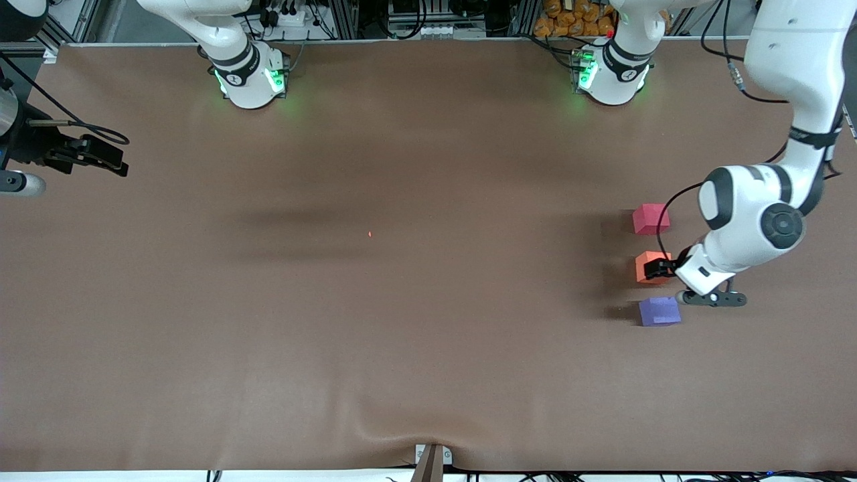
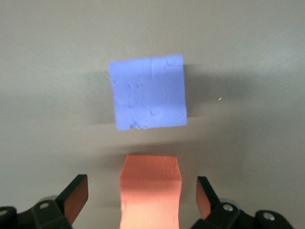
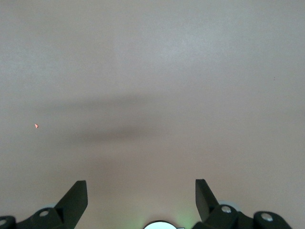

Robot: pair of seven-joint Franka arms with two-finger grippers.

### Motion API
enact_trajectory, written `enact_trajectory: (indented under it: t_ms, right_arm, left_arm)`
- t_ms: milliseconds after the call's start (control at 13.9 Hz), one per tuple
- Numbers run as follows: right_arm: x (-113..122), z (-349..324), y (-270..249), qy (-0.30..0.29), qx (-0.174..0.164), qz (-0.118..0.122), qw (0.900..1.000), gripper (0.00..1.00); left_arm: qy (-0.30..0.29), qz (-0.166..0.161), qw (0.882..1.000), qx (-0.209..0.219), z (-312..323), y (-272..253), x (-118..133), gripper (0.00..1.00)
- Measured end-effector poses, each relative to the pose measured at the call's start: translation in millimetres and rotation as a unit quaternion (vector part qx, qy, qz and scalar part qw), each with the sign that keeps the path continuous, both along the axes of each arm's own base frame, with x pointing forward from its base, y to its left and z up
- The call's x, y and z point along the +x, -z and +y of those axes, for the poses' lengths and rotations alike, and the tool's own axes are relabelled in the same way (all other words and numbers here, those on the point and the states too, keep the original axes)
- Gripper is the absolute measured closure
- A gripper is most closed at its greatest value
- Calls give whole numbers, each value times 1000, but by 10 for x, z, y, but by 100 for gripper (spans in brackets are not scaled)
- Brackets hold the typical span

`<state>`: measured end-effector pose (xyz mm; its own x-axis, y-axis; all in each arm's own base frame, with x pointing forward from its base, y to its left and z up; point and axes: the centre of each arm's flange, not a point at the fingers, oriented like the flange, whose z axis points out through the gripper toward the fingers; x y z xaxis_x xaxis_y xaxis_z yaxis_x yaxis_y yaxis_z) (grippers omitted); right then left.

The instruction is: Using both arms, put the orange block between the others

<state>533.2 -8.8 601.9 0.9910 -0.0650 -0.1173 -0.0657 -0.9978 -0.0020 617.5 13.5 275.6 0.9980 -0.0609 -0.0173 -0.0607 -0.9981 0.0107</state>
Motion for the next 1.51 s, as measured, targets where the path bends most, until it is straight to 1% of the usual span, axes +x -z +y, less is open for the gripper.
enact_trajectory:
  t_ms: [72, 216, 432, 720, 864, 1081, 1369, 1513]
  right_arm:
    - [1, 1, 3, 0, 0, 0, 1000, 0]
    - [2, 1, 8, 0, 0, 1, 1000, 0]
    - [3, 3, 13, 0, 0, 2, 1000, 0]
    - [3, 22, 15, -2, 0, 2, 1000, 0]
    - [3, 28, 15, -3, 0, 2, 1000, 0]
    - [3, 30, 16, -3, 0, 2, 1000, 0]
    - [3, 32, 17, -3, 0, 2, 1000, 0]
    - [3, 32, 17, -3, 0, 2, 1000, 0]
  left_arm:
    - [0, 0, 1000, 1, 4, -267, 53, 0]
    - [-3, -11, 1000, 4, -3, -868, 116, 0]
    - [-3, -27, 1000, 7, -22, -1747, 82, 0]
    - [-3, -16, 1000, 10, -34, -2757, -27, 0]
    - [-1, -6, 1000, 9, -64, -3076, -96, 0]
    - [8, -21, 1000, 9, -178, -3448, -221, 0]
    - [19, -33, 999, 12, -327, -3921, -572, 0]
    - [19, -27, 999, 14, -339, -4024, -693, 0]
